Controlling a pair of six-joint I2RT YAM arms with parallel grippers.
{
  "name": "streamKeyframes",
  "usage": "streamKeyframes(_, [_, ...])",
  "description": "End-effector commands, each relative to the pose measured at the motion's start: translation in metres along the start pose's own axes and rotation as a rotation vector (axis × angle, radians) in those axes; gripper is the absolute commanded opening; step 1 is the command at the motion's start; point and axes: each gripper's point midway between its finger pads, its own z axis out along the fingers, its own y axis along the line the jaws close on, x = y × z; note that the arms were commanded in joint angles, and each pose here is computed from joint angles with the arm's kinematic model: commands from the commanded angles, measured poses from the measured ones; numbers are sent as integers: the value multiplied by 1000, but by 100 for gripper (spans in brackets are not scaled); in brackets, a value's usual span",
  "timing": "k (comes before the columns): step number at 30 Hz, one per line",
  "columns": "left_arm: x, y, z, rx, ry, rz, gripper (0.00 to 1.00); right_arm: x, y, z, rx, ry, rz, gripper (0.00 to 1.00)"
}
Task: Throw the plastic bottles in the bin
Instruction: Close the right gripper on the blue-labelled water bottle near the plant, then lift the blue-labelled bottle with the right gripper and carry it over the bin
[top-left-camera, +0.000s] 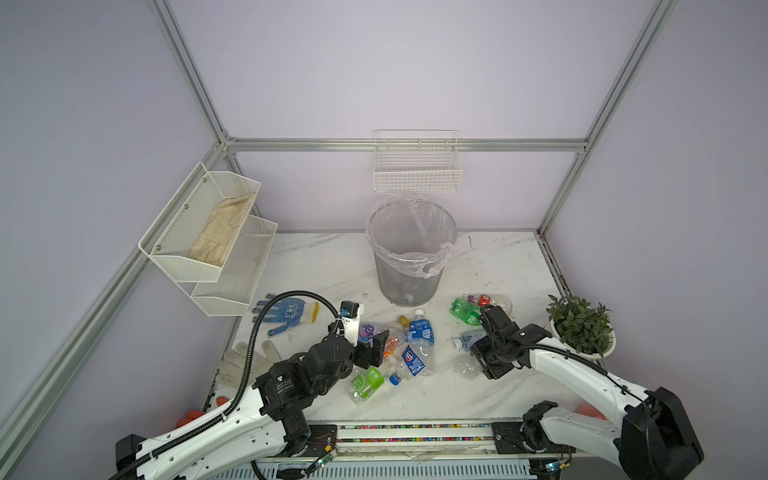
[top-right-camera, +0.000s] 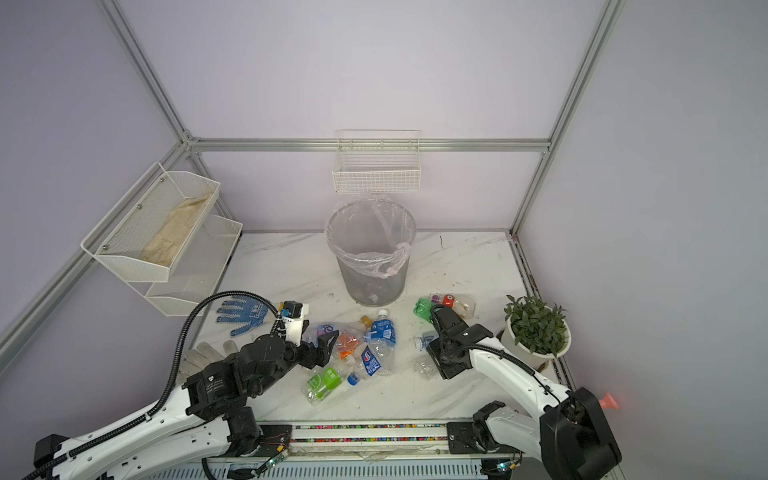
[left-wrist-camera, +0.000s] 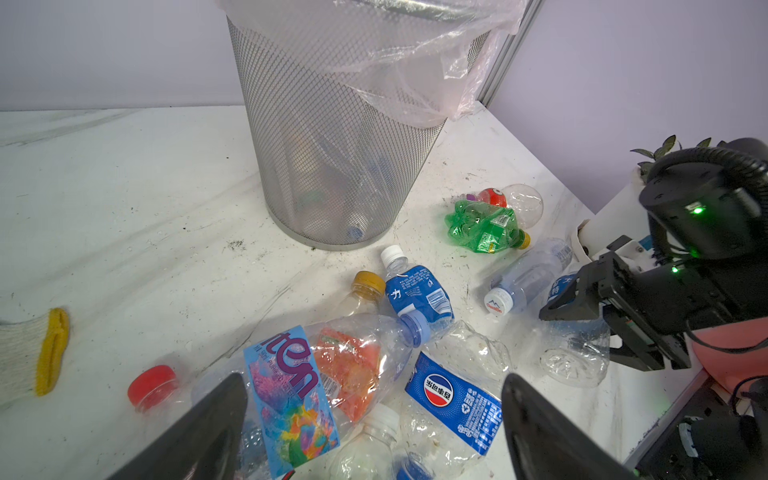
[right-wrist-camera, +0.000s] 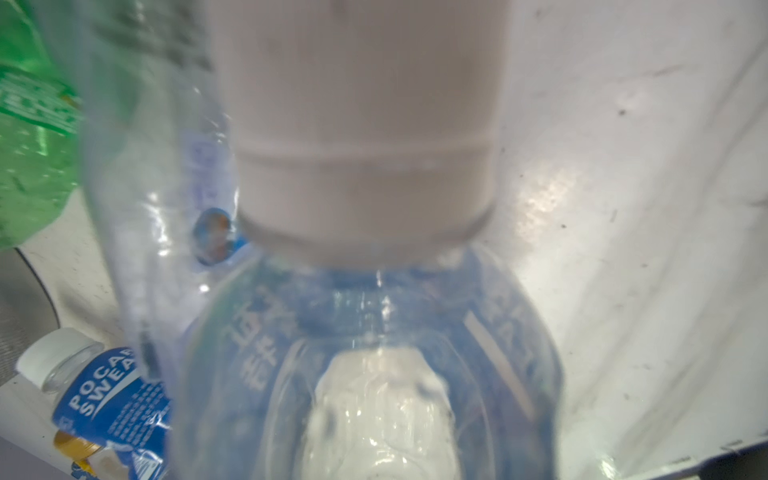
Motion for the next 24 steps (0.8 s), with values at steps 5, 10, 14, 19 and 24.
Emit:
streamKeyframes(5, [6,3,2,-10,-1,-10,93,-22,0,-36,-11,-132,109,31])
streamKeyframes(10, [6,3,0,-7,-3,-12,93,-32,14,-54,-39,-197,72,29])
streamKeyframes(14, [6,5,-1,-9,-7,-16,93,-40,27,-73,-82,-250,39,26])
streamKeyframes(19, [5,5,-1,-8,-11,-19,93,-49,33,-93,-113,-311,25,22])
streamKeyframes(24, [5,5,-2,-5,-13,-22,93,-57,46,-113,-167,-368,-12,18])
